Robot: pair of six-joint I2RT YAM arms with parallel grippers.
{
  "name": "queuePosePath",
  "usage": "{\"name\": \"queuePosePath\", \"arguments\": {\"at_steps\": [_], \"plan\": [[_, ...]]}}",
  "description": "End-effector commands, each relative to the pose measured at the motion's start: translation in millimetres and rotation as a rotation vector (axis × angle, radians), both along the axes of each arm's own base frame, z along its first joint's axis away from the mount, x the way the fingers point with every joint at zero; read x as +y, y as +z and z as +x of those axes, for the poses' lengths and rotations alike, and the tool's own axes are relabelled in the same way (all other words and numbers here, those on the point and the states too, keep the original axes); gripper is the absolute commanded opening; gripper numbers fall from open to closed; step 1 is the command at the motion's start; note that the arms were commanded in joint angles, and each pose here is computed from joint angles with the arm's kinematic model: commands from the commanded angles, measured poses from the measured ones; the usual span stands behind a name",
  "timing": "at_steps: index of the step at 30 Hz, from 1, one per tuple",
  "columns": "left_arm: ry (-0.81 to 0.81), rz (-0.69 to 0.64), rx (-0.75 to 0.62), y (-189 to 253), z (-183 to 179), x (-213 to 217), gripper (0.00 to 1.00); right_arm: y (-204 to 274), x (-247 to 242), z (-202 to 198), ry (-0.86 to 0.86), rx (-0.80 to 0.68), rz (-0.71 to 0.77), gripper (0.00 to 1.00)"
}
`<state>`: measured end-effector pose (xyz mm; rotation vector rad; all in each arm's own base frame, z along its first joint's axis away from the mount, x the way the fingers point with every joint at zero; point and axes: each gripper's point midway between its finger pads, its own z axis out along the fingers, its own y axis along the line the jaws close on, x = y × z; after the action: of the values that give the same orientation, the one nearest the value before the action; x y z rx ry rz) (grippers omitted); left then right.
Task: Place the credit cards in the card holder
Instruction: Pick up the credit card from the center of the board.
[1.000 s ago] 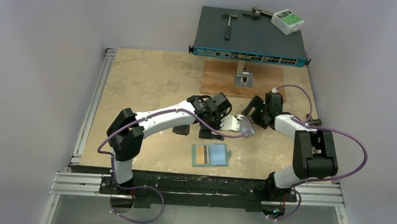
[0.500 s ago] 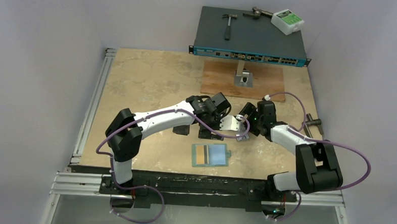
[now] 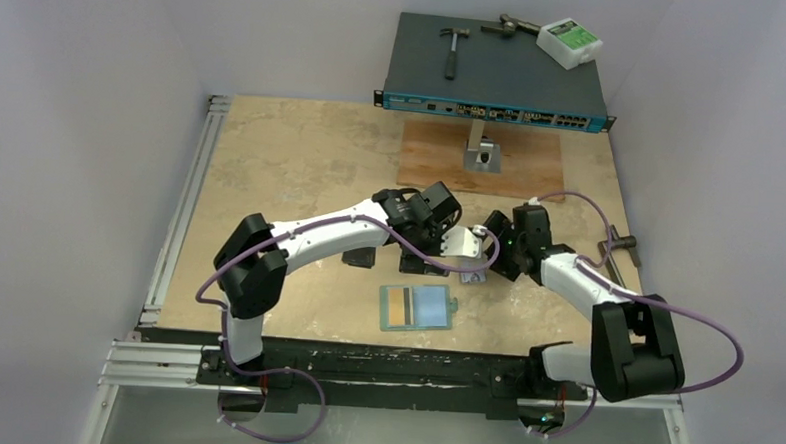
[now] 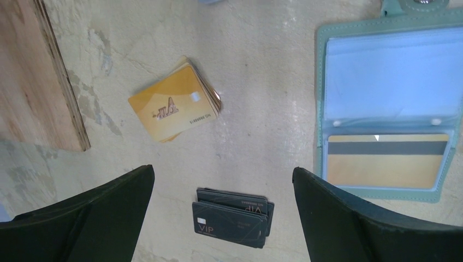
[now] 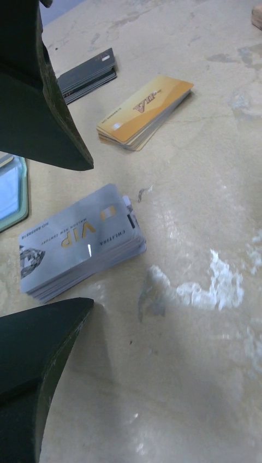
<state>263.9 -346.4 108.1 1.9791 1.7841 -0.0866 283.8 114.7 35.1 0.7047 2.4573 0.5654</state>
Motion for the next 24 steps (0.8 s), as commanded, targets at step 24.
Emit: {"name": "queuePosePath", "arguments": {"at_steps": [24], "plan": [[-0.122,-0.360,-0.233,6.7,31.0,-96.7,1.00,2.4,-16.7,-22.5,-0.009,0.030,-0.006,0.68]]}}
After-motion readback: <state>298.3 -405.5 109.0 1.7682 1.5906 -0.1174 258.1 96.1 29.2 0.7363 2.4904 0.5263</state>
